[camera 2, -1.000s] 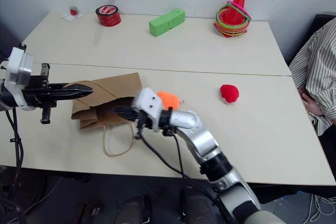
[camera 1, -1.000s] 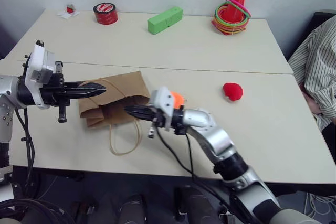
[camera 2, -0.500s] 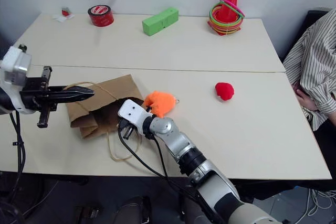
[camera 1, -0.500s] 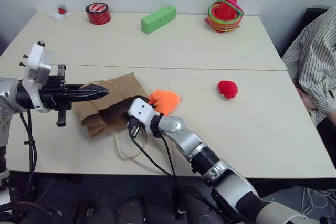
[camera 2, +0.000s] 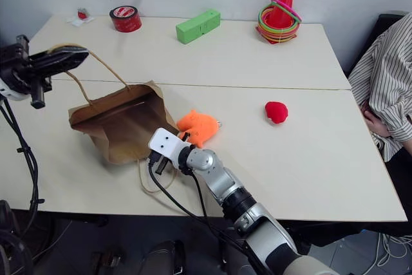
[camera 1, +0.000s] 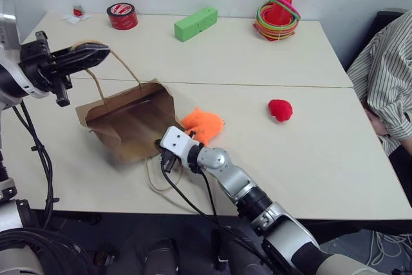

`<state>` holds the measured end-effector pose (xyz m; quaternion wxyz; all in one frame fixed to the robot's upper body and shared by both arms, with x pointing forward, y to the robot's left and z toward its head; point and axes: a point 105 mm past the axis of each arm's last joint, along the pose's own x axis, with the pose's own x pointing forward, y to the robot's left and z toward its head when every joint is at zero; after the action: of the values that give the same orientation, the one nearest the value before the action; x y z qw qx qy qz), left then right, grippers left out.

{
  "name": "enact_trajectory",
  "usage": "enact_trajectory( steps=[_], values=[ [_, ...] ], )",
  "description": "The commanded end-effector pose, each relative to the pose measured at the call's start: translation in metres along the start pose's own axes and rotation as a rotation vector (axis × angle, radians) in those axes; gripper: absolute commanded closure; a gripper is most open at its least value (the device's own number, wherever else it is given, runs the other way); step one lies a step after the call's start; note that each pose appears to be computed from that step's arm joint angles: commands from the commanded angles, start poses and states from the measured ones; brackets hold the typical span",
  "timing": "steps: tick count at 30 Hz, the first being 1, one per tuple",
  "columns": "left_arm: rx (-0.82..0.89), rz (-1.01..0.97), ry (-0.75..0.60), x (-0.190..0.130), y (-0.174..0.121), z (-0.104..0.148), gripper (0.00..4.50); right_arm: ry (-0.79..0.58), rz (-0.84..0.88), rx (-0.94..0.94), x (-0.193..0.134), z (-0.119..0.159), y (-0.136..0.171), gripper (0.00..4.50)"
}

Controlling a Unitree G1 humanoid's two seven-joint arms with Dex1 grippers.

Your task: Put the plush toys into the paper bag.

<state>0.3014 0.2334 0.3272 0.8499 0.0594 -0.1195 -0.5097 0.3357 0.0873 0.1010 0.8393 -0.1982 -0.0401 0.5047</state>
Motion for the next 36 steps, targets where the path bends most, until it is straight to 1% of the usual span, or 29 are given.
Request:
enact_trajectory(
  steps=[1, 7, 9, 11, 14, 17, 19, 21, 22, 25, 28, 31, 32, 33, 34, 36],
  values=[
    [0.016, -0.028, -0.048, 0.001, -0.005, 0.015, 4.5, 0.06, -0.008, 0.023, -0.007, -0.019, -0.005, 4.47],
    [-0.028, -0.024, -0.066, 0.003, -0.006, 0.01, 4.5, 0.054, 0.005, 0.033, -0.01, -0.019, -0.009, 4.47],
    [-0.04, -0.055, 0.01, 0.005, -0.015, -0.01, 4.5, -0.105, 0.044, 0.106, -0.016, 0.007, -0.009, 4.47],
    [-0.041, -0.07, 0.048, 0.007, -0.02, -0.021, 4.5, -0.211, 0.05, 0.166, -0.024, 0.025, -0.014, 4.47],
    [-0.041, -0.069, 0.058, 0.007, -0.022, -0.029, 4.5, -0.329, 0.139, 0.192, -0.046, 0.044, -0.012, 3.93],
    [-0.041, -0.07, 0.078, 0.006, -0.024, -0.035, 4.5, -0.462, 0.212, 0.203, -0.079, 0.062, -0.013, 2.9],
    [-0.039, -0.068, 0.084, 0.006, -0.025, -0.038, 4.5, -0.503, 0.243, 0.199, -0.109, 0.065, -0.016, 2.21],
    [-0.038, -0.063, 0.083, 0.004, -0.025, -0.038, 4.5, -0.497, 0.17, 0.212, -0.141, 0.057, -0.03, 1.51],
    [-0.038, -0.062, 0.083, 0.003, -0.025, -0.038, 4.5, -0.47, 0.111, 0.203, -0.156, 0.049, -0.038, 1.19],
    [-0.036, -0.052, 0.085, 0.0, -0.025, -0.039, 4.5, -0.286, -0.037, 0.15, -0.203, 0.007, -0.052, 0.08],
    [-0.039, -0.042, 0.083, -0.002, -0.025, -0.04, 4.5, -0.127, -0.186, 0.175, -0.242, -0.03, -0.062, 0.03],
    [-0.044, -0.04, 0.083, -0.003, -0.026, -0.041, 4.5, -0.039, -0.233, 0.173, -0.26, -0.048, -0.062, 0.03],
    [-0.045, -0.041, 0.085, -0.003, -0.026, -0.042, 4.5, -0.038, -0.236, 0.176, -0.259, -0.048, -0.062, 0.03],
    [-0.048, -0.046, 0.086, -0.002, -0.026, -0.042, 4.5, -0.066, -0.23, 0.198, -0.254, -0.043, -0.064, 0.03],
    [-0.049, -0.052, 0.09, -0.001, -0.027, -0.043, 4.5, -0.112, -0.212, 0.237, -0.242, -0.033, -0.067, 0.03],
    [-0.052, -0.066, 0.101, 0.001, -0.027, -0.044, 4.5, -0.139, -0.137, 0.281, -0.218, -0.02, -0.069, 0.03]
  ],
)
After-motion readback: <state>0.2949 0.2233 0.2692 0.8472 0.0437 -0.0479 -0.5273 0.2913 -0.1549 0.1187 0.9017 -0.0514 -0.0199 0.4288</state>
